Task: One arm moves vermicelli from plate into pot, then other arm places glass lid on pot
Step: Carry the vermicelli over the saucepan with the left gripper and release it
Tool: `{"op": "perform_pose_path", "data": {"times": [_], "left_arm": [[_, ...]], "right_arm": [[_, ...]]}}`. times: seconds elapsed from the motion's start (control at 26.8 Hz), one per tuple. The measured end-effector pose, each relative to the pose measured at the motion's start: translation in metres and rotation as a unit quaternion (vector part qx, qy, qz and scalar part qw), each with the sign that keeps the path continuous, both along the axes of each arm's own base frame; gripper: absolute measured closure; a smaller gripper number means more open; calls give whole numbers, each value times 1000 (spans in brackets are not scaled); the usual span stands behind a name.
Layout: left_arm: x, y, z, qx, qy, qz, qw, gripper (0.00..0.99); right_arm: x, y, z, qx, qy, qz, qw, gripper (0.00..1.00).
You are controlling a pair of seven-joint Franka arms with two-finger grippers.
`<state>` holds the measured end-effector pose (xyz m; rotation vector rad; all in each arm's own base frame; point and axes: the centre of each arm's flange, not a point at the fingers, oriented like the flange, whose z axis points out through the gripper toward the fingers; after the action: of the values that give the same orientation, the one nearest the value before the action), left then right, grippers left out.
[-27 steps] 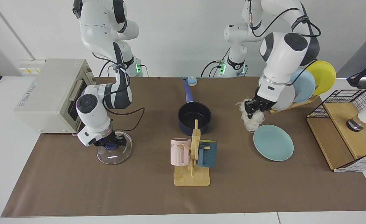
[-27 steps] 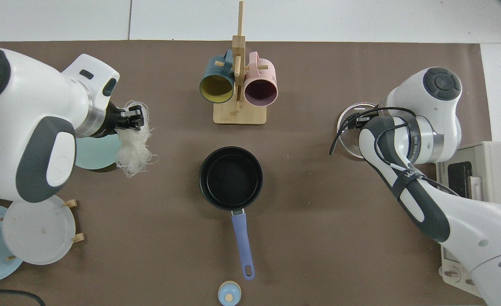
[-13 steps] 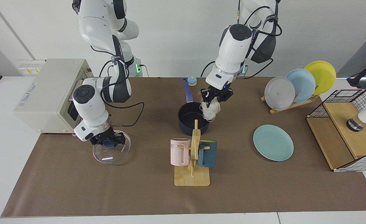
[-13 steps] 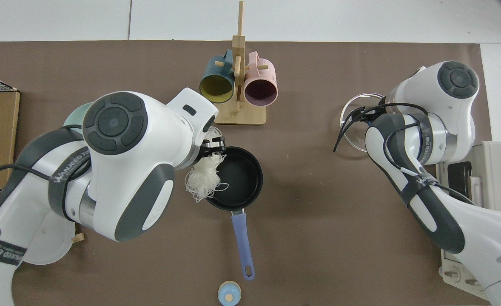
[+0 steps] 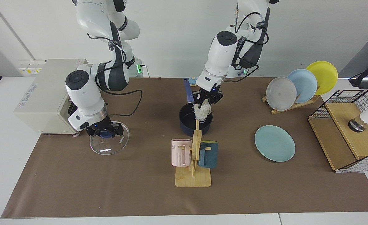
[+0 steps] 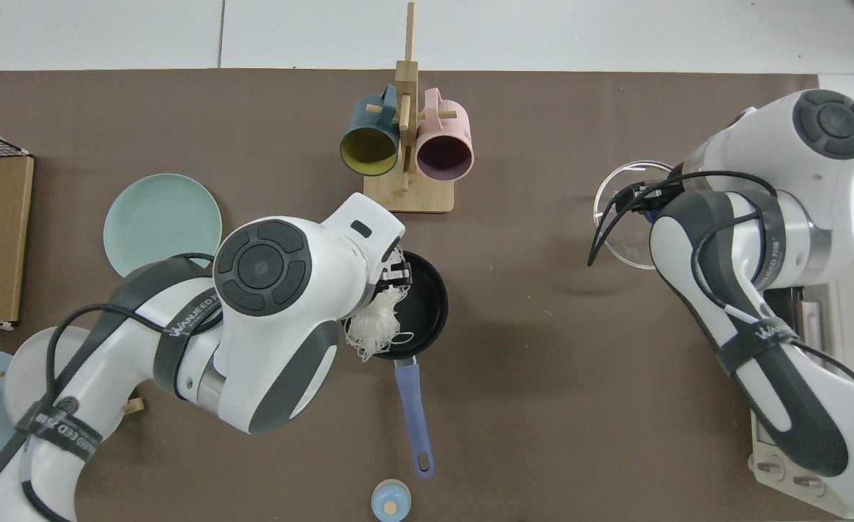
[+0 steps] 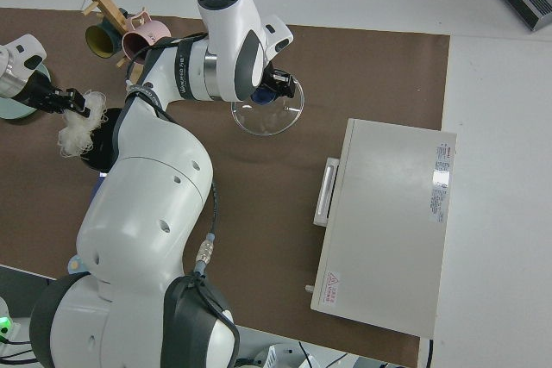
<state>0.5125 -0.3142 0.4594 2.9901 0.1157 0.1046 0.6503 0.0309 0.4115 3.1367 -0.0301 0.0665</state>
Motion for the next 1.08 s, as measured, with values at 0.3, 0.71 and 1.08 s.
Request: {"op": "perform_pose_path", "data": {"times": [0.3, 0.71, 1.08], "left_arm": [[1, -10, -40, -2, 28, -4, 1000, 643], [1, -21, -76, -12, 43, -2, 999, 643], [3, -18, -102, -23, 41, 15, 999, 652]], "right_arm": [[-24, -5, 43, 4, 24, 14, 1000, 568], [-85, -4, 32, 12, 28, 19, 999, 568], [-112, 16, 23, 15, 29, 26, 999, 568]]}}
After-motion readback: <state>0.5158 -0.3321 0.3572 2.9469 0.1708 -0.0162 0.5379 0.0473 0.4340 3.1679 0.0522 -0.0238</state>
